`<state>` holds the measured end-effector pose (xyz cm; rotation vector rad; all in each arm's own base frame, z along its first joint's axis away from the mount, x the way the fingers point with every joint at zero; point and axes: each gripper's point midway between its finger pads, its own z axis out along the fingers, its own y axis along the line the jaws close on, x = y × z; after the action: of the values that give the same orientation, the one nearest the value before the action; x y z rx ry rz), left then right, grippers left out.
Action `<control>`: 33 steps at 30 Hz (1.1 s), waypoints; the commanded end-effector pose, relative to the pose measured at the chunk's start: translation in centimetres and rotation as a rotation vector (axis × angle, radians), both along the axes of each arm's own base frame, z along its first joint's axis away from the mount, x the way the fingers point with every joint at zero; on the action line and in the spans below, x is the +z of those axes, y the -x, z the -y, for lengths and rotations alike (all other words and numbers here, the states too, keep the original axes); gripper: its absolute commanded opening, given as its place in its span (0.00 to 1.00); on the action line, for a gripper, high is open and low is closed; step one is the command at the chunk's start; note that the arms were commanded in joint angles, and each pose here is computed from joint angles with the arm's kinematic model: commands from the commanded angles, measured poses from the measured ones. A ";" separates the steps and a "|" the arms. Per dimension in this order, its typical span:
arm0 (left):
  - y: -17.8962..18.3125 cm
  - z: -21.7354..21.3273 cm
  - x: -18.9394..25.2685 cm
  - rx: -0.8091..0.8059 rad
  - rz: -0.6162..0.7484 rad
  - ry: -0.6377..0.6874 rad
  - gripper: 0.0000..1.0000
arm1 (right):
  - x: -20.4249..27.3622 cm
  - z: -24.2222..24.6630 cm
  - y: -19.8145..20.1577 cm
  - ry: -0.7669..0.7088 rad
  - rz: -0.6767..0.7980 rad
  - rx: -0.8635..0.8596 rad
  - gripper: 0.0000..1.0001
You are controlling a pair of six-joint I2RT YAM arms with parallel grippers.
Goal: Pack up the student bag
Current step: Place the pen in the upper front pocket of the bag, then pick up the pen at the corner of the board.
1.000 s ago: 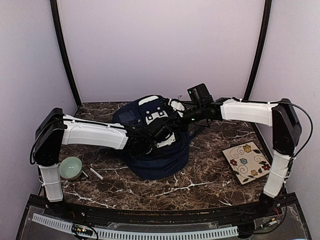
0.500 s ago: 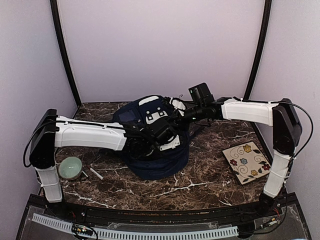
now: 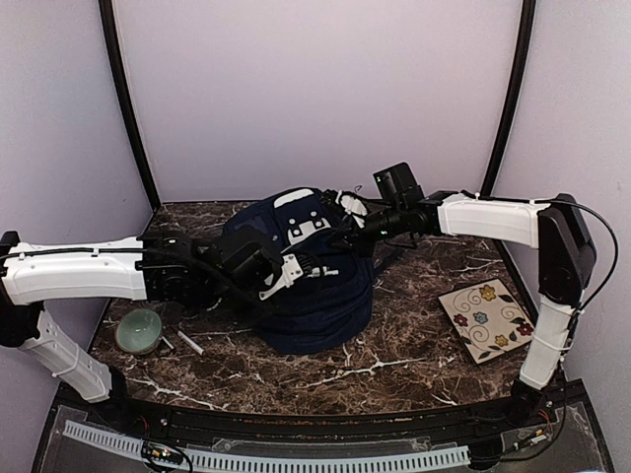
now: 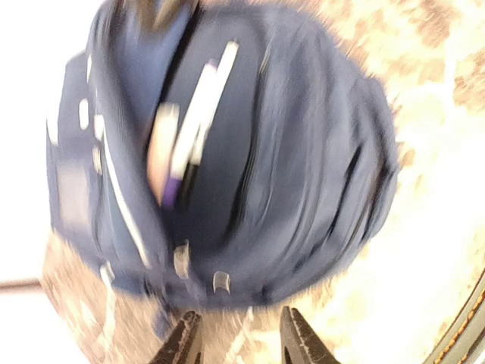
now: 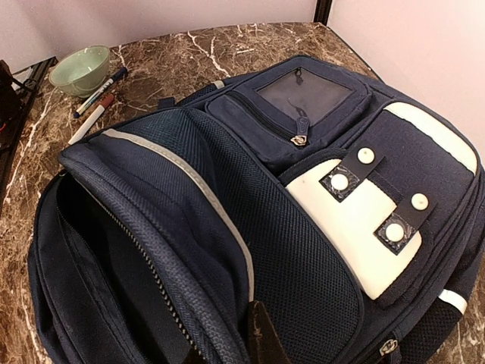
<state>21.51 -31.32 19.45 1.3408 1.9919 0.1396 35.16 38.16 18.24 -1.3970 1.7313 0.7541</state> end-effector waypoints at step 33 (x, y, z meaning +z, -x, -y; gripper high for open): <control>1.4 -21.9 -14.9 1.785 -0.581 0.440 0.32 | 3.5 -0.2 1.0 -0.106 -0.023 0.038 0.00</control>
<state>20.91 -9.33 4.99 -0.9223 2.8081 0.1043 35.09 38.12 18.35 -1.3867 1.7383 0.7786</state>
